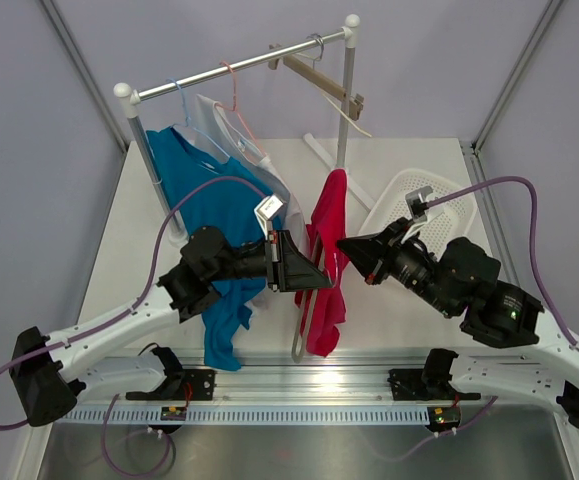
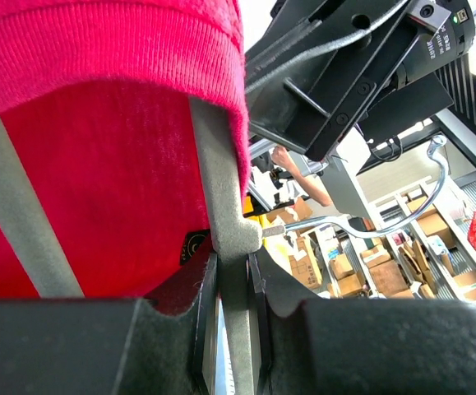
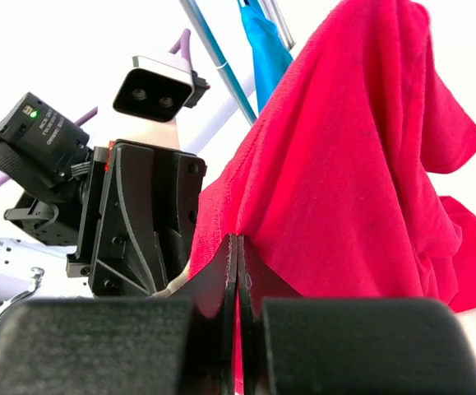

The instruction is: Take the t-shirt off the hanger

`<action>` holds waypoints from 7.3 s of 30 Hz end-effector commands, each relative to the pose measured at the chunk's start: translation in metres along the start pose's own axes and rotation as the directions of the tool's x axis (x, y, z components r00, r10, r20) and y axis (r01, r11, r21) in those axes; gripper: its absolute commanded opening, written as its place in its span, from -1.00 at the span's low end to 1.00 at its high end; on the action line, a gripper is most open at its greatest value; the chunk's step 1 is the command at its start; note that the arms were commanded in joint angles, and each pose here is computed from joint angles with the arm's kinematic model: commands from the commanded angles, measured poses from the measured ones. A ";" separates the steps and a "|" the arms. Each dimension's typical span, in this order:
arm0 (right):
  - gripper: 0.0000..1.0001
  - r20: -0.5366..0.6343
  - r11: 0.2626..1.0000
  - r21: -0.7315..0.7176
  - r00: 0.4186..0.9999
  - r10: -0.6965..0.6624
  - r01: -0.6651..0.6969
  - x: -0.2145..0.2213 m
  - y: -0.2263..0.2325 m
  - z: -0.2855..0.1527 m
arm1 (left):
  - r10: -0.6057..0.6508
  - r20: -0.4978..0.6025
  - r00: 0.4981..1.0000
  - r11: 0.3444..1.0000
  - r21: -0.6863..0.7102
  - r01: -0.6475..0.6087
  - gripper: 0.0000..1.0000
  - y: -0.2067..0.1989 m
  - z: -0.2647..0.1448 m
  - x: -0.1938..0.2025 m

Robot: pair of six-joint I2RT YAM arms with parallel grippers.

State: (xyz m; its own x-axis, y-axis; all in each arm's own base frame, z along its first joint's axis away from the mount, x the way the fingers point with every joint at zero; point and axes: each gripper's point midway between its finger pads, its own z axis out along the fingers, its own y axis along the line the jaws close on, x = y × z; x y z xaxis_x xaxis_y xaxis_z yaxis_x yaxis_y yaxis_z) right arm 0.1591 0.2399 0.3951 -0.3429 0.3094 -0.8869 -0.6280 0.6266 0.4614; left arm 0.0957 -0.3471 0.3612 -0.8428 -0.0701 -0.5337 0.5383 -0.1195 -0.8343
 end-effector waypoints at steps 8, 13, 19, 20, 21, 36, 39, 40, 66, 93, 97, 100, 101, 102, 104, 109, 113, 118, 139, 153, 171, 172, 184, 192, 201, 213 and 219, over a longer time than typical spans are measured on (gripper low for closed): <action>-1.00 0.153 0.988 0.149 0.986 -0.072 0.049 -0.043 -0.028 -0.018 | 0.095 -0.007 0.995 0.993 0.070 -0.094 -1.00 -0.021 -0.007 0.002; -1.00 0.217 0.938 0.330 0.959 -0.181 0.102 -0.077 -0.062 -0.020 | 0.092 -0.042 0.995 0.995 0.052 -0.090 -1.00 -0.014 -0.011 0.013; -1.00 0.268 0.932 0.348 0.942 -0.204 0.102 -0.112 -0.069 0.000 | 0.085 -0.153 0.985 0.996 0.025 -0.082 -1.00 -0.006 -0.013 0.038; -1.00 0.262 0.928 0.357 0.942 -0.208 0.106 -0.114 -0.073 0.007 | 0.072 -0.176 0.982 0.997 0.007 -0.072 -1.00 -0.001 -0.013 0.044; -1.00 0.267 0.931 0.350 0.942 -0.205 0.103 -0.118 -0.072 0.011 | 0.074 -0.198 0.977 0.997 0.015 -0.073 -1.00 -0.002 -0.013 0.051; -1.00 0.423 0.916 0.386 0.862 -0.280 0.109 -0.202 -0.054 -0.004 | 0.228 -0.238 0.944 0.964 0.194 -0.184 -1.00 -0.057 -0.041 0.069; -1.00 0.512 0.914 0.392 0.800 -0.313 0.107 -0.251 -0.033 -0.037 | 0.318 -0.135 0.938 0.942 0.157 -0.297 -1.00 -0.075 -0.049 0.049; -1.00 0.521 0.907 0.407 0.788 -0.329 0.110 -0.262 -0.030 -0.039 | 0.337 -0.113 0.935 0.935 0.154 -0.319 -1.00 -0.085 -0.052 0.043; -1.00 0.369 0.578 0.794 0.608 -0.703 0.187 -0.379 -0.108 -0.013 | 0.371 -0.007 0.929 0.928 0.030 -0.371 -1.00 -0.067 -0.050 0.023; -1.00 0.336 0.611 0.791 0.810 -0.480 0.034 -0.211 -0.229 -0.004 | 0.378 0.116 0.919 0.925 -0.086 -0.370 -1.00 -0.081 -0.040 -0.026; -1.00 0.262 0.609 0.793 0.900 -0.349 0.005 -0.121 -0.275 0.012 | 0.339 0.196 0.920 0.941 -0.064 -0.333 -1.00 -0.094 -0.032 -0.044; -0.99 0.240 0.556 0.829 0.935 -0.261 -0.057 -0.059 -0.303 -0.006 | 0.317 0.236 0.918 0.948 -0.052 -0.314 -1.00 -0.097 -0.026 -0.054; -0.99 0.274 0.553 0.829 0.925 -0.263 -0.088 -0.058 -0.299 -0.017 | 0.315 0.247 0.916 0.949 -0.052 -0.312 -1.00 -0.098 -0.024 -0.057; -0.99 0.303 0.529 0.839 0.919 -0.253 -0.131 -0.053 -0.303 -0.026 | 0.312 0.254 0.916 0.950 -0.059 -0.307 -1.00 -0.097 -0.023 -0.060; -0.95 0.295 0.501 0.855 0.921 -0.254 -0.136 -0.038 -0.307 -0.040 | 0.302 0.276 0.912 0.953 -0.088 -0.289 -1.00 -0.091 -0.019 -0.067; 0.37 0.222 0.536 0.838 0.961 -0.163 -0.102 -0.021 -0.298 -0.036 | 0.284 0.367 0.886 0.958 -0.137 -0.250 -1.00 -0.088 -0.010 -0.097; 0.99 0.109 0.609 0.793 0.991 -0.081 -0.038 -0.020 -0.267 -0.037 | 0.275 0.432 0.859 0.961 -0.145 -0.235 -1.00 -0.090 0.004 -0.124; 0.98 0.136 0.866 0.498 0.990 -0.032 -0.040 -0.032 -0.184 -0.030 | 0.146 0.501 0.853 0.989 -0.072 -0.127 -1.00 -0.065 0.021 -0.157; 0.60 0.020 0.975 -0.210 0.997 -0.073 0.076 -0.027 -0.029 -0.034 | 0.155 0.641 0.752 0.987 -0.125 -0.097 -1.00 -0.018 0.042 -0.225; -0.25 -0.083 0.979 0.046 0.978 -0.193 0.197 -0.004 -0.053 0.011 | 0.185 0.678 0.711 0.974 -0.224 -0.039 -1.00 -0.004 0.021 -0.225; -1.00 -0.113 0.926 0.290 0.970 -0.217 0.241 -0.037 -0.080 0.005 | 0.413 0.525 0.745 0.896 -0.383 -0.227 0.98 -0.058 -0.049 -0.171; -1.00 -0.154 0.920 0.296 0.963 -0.222 0.259 -0.031 -0.084 0.005 | 0.434 0.520 0.735 0.891 -0.370 -0.264 0.98 -0.077 -0.060 -0.164; -1.00 -0.383 0.882 0.291 0.890 -0.248 0.371 0.002 -0.100 0.044 | 0.607 0.257 0.752 0.673 -0.669 -0.315 0.98 -0.037 -0.182 -0.063; -1.00 -0.436 0.854 0.285 0.853 -0.288 0.435 -0.009 -0.102 0.123 | 0.610 0.174 0.773 0.601 -0.738 -0.308 0.98 0.004 -0.200 -0.040; -1.00 -0.409 0.812 0.364 0.862 -0.300 0.455 -0.042 -0.132 0.197 | 0.664 0.146 0.733 0.515 -0.801 -0.306 0.98 0.033 -0.225 -0.029; -1.00 -0.287 0.825 0.396 0.907 -0.307 0.404 -0.069 -0.146 0.217 | 0.623 0.089 0.777 0.517 -0.793 -0.323 0.98 0.063 -0.214 -0.014; -1.00 -0.227 0.868 0.354 0.932 -0.282 0.348 -0.061 -0.131 0.189 | 0.634 0.099 0.767 0.512 -0.798 -0.320 0.98 0.060 -0.217 -0.016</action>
State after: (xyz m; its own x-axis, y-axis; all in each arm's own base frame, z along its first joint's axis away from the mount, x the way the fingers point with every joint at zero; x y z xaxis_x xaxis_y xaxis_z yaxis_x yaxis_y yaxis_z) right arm 0.4041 0.2734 0.3216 -0.4461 -0.1808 -0.8765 -0.3927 0.9196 0.0101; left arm 0.1417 -0.1376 0.2756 -0.3509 -0.2066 -0.9133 0.5255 0.7638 -0.3747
